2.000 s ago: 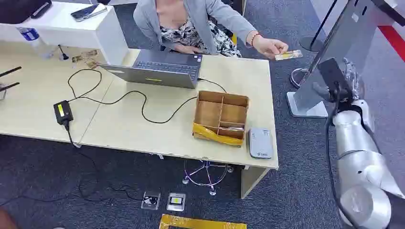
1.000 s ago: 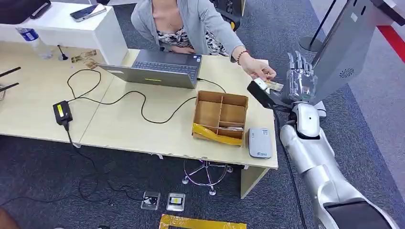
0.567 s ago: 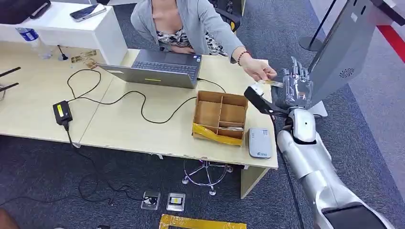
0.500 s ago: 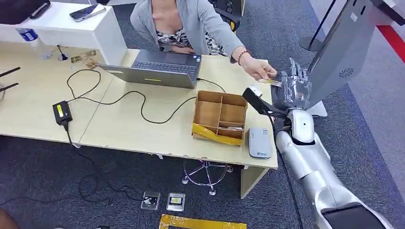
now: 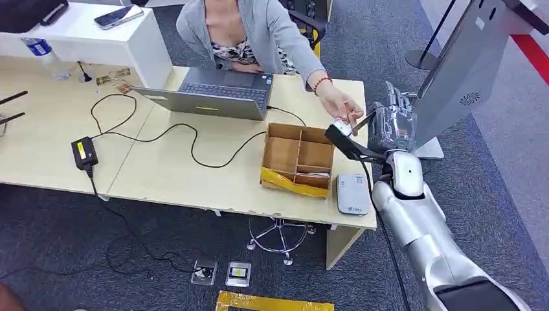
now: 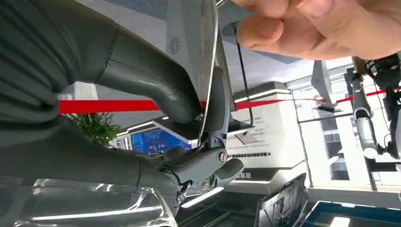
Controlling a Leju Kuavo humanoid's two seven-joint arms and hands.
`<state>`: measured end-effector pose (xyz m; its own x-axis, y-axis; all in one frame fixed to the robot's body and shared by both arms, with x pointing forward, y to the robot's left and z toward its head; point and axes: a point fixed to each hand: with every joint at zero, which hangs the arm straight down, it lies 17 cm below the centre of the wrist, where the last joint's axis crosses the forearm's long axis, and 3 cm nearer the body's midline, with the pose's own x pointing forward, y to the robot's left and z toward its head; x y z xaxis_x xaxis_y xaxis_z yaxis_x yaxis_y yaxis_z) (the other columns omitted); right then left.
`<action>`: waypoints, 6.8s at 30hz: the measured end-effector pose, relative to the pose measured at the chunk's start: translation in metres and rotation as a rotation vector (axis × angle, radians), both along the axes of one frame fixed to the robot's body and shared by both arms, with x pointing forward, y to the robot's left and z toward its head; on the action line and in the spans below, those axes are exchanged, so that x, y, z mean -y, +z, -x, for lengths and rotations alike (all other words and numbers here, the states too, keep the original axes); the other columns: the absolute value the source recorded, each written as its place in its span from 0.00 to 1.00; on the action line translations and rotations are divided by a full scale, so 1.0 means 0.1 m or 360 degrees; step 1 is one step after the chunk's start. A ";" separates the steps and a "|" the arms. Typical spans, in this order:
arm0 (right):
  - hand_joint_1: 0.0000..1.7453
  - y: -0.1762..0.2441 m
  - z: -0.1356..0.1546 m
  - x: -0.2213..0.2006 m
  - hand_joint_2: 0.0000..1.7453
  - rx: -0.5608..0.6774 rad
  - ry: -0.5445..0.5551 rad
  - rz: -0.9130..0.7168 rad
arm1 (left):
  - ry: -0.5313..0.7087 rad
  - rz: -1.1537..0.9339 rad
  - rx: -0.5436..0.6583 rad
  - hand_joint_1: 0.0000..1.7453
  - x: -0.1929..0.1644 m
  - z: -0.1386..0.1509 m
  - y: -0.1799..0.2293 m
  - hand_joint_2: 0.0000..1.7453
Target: Pass the card to the sensor for recognition and then transmit it.
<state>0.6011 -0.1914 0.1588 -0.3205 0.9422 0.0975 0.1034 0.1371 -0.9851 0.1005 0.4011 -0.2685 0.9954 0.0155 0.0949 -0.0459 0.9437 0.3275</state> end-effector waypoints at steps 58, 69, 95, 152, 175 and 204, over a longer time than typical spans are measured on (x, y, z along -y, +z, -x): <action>1.00 -1.52 0.79 0.46 1.00 -0.0545 -0.0173 -0.0304 | 0.0399 -0.0052 0.0130 0.00 -0.20 -0.10 0.05 0.00; 1.00 -1.63 0.86 0.47 1.00 -0.0597 -0.0150 -0.0278 | 0.0375 -0.0066 0.0126 0.00 -0.19 -0.10 0.05 0.00; 1.00 -1.76 0.93 0.20 1.00 -0.0754 -0.0147 -0.0382 | 0.0318 -0.0084 0.0098 0.00 -0.22 -0.10 0.06 0.00; 1.00 0.33 0.17 -1.62 1.00 -0.0217 0.0387 -0.0222 | 0.0250 -0.0041 0.0172 0.00 -0.35 -0.19 0.09 0.00; 0.00 0.39 0.31 -1.92 0.00 -0.0178 0.0472 -0.0266 | 0.0300 -0.0074 0.0103 0.00 -0.39 -0.10 0.09 0.00; 0.00 0.14 0.49 -0.59 0.00 -0.0053 0.0181 -0.0394 | 0.0383 -0.0128 0.0067 0.00 -0.48 0.05 0.09 0.00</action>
